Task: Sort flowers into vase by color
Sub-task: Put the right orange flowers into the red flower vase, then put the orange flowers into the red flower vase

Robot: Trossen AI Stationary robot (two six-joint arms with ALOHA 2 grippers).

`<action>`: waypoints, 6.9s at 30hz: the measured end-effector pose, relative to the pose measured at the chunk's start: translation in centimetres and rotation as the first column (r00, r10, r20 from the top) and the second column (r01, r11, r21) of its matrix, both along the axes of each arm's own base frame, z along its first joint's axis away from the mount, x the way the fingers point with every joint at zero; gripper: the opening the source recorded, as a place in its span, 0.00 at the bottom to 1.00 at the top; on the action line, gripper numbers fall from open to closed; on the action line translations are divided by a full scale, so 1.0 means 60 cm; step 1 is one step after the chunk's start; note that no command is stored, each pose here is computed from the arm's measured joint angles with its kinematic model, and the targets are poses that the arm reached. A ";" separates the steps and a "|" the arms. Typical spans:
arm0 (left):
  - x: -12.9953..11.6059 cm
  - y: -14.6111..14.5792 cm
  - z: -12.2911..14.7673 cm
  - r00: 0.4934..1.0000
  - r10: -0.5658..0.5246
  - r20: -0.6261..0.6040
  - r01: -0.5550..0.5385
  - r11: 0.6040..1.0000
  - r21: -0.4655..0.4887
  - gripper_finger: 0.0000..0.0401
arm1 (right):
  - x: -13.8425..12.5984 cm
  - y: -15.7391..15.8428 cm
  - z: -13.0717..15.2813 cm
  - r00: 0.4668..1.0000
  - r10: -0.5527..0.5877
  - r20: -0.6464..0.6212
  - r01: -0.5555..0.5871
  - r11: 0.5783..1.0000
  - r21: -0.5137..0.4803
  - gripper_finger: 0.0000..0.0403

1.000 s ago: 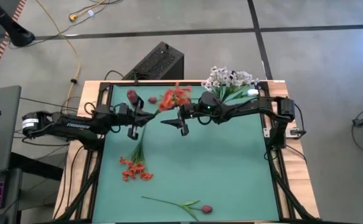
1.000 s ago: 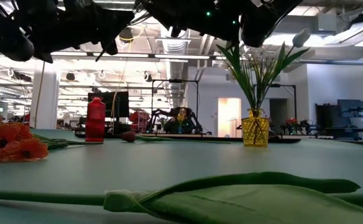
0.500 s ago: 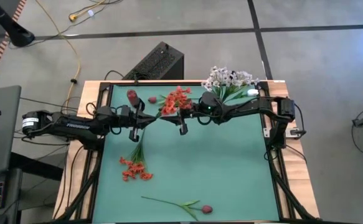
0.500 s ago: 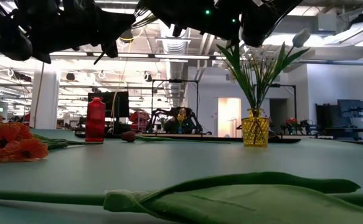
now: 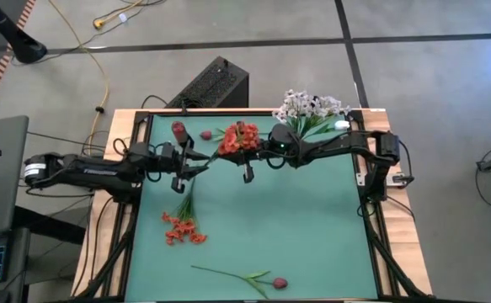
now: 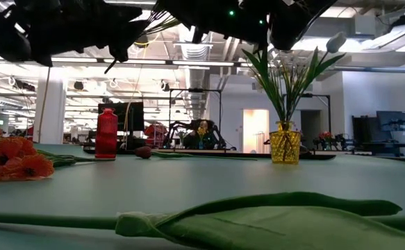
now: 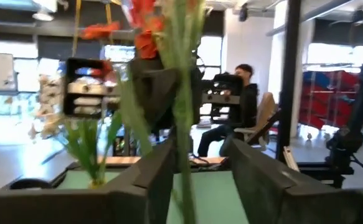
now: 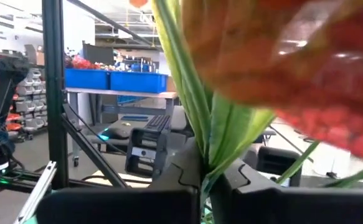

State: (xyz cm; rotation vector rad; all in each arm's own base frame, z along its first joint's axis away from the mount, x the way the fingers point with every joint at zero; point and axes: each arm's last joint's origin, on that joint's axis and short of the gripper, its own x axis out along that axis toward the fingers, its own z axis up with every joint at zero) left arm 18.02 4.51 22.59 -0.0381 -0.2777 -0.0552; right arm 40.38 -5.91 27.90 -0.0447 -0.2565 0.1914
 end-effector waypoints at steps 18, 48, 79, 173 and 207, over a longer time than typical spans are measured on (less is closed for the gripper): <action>0.007 0.008 0.090 0.887 0.082 -0.454 -0.111 0.993 -0.037 0.52 | 0.038 0.016 0.054 0.978 -0.057 -0.199 0.032 0.991 -0.128 0.09; 0.018 0.012 0.086 0.886 0.137 -0.443 -0.126 0.991 0.054 0.00 | 0.005 0.017 0.074 0.906 -0.052 -0.419 0.004 0.993 -0.114 0.56; -0.123 0.132 0.035 0.724 0.690 0.004 -0.689 0.722 0.073 0.00 | -0.247 0.278 -0.025 0.781 -0.266 -0.565 0.303 0.952 -0.029 0.70; -0.144 0.156 0.114 0.160 0.424 -0.892 -0.768 0.621 0.157 0.51 | -0.242 0.308 -0.070 0.770 -0.227 -0.597 0.254 0.966 -0.040 0.70; -0.051 -0.113 0.143 0.170 -0.276 -0.946 -0.331 0.888 -0.319 0.51 | -0.242 0.311 -0.064 0.768 -0.178 -0.615 0.207 0.978 -0.025 0.70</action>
